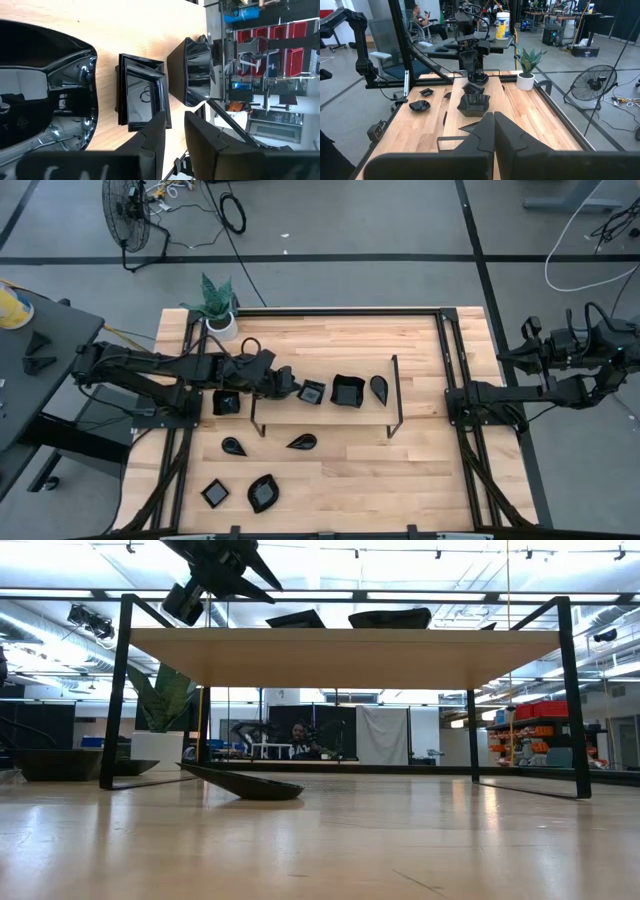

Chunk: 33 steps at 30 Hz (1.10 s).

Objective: Pick & Place Mini shaped plates
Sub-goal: Stack the square plate on top of the square plate on the shelf

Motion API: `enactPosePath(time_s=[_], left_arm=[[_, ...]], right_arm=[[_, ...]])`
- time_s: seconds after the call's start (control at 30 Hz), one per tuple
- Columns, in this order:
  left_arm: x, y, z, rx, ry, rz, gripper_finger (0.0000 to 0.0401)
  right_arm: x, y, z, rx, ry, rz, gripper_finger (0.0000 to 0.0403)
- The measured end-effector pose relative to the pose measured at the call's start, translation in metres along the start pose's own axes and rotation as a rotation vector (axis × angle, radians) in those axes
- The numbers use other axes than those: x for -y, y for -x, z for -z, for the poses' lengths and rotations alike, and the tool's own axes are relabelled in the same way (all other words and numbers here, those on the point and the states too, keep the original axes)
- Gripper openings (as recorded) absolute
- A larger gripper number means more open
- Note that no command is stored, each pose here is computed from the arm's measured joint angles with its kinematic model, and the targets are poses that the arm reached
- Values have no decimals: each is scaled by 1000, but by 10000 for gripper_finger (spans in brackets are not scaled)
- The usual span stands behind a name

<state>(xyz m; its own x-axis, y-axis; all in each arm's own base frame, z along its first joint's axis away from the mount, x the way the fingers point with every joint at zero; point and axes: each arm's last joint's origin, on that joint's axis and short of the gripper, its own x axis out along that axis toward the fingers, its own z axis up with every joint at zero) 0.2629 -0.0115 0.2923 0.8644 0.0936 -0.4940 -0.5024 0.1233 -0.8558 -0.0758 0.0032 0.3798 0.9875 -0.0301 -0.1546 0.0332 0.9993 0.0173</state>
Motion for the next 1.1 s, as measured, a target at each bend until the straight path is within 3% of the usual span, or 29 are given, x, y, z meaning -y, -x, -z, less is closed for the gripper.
enactPosePath(time_s=[0.23, 0.5, 0.8, 0.93, 1.03, 1.1], left_arm=[[3, 0, 2, 6, -3, 26, 78], [14, 3, 11, -3, -149, 136, 76], [13, 2, 23, -112, -277, 150, 12], [13, -1, 24, -136, -302, 148, 6], [15, -4, 25, -146, -405, 135, 4], [28, -4, 24, -128, -511, 181, 4]], right_arm=[[0, 0, 0, 0, 0, 0, 6], [0, 0, 0, 0, 0, 0, 6], [0, 0, 0, 0, 0, 0, 6], [0, 0, 0, 0, 0, 0, 6], [0, 0, 0, 0, 0, 0, 6], [0, 0, 0, -1, 0, 0, 6]])
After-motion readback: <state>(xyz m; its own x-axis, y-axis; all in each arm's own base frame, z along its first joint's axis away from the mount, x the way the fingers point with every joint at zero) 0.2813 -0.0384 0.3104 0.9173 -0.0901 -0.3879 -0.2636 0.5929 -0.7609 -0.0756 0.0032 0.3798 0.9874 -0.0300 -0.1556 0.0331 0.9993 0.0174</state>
